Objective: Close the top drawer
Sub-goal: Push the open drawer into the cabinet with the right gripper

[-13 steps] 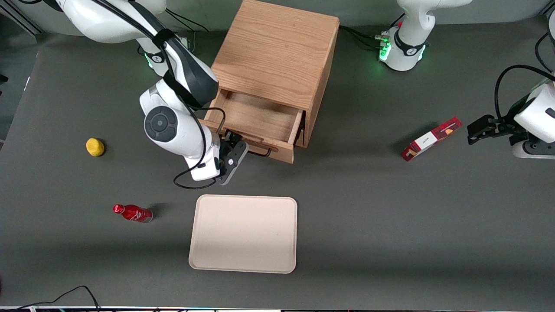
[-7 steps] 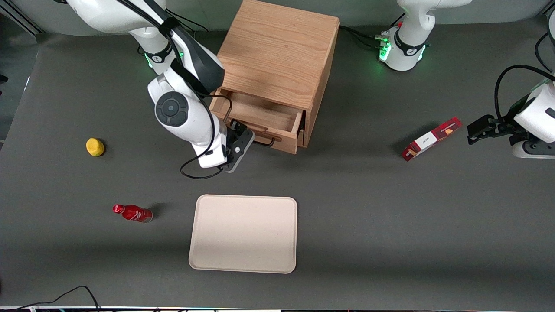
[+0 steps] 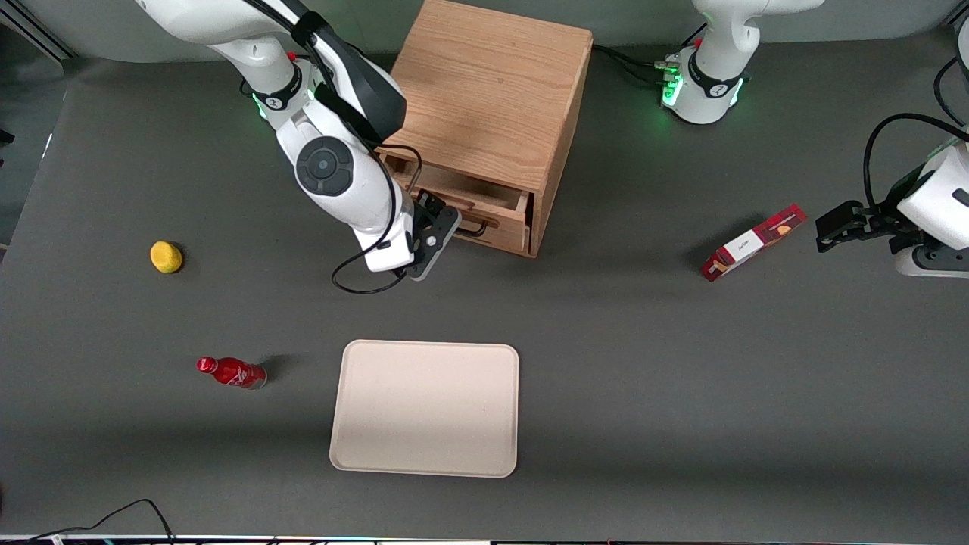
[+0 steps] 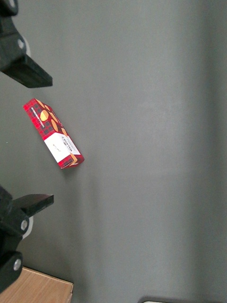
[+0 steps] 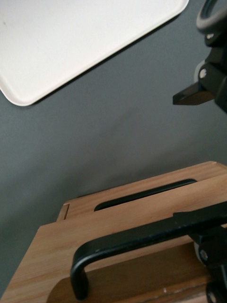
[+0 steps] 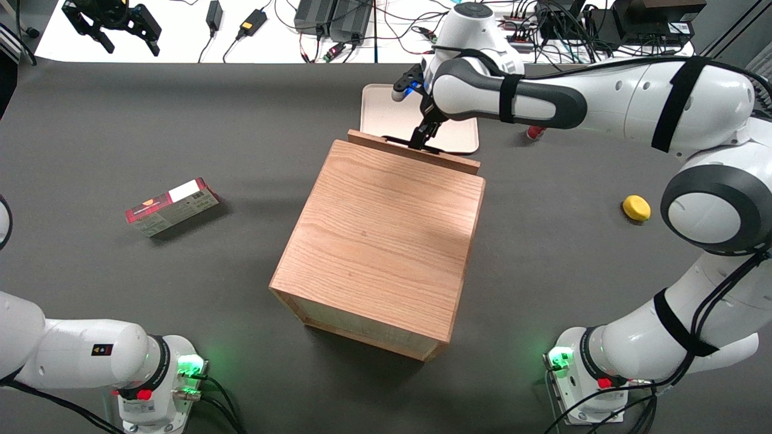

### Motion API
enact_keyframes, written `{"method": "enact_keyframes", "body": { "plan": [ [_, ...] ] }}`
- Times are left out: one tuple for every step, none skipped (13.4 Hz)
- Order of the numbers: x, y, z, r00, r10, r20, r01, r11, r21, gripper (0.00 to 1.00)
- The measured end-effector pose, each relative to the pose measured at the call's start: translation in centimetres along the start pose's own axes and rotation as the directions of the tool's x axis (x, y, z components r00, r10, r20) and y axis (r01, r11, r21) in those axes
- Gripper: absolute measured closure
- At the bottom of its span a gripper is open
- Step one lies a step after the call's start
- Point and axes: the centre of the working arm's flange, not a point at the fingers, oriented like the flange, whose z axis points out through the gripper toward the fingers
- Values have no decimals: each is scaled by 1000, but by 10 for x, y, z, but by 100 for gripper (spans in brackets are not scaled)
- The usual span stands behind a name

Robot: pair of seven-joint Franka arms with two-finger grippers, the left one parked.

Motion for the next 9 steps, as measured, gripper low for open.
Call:
{"method": "enact_keyframes", "body": {
  "plan": [
    [0,-5,0,1000,0,2,0,1000,0,0],
    [-1,-7,0,1000,0,4,0,1000,-2,0],
    [-2,-9,0,1000,-2,6,2,1000,-3,0],
    [-2,-12,1,1000,-4,7,4,1000,-3,0],
    [-2,-16,2,1000,0,9,0,1000,-1,0],
    [-2,-18,2,1000,4,10,-4,1000,-1,0],
    [-2,-20,2,1000,3,11,-3,1000,0,0],
    [-2,-22,3,1000,2,12,-2,1000,-1,0],
    [-3,-24,3,1000,3,13,-3,1000,-2,0]
  ]
}}
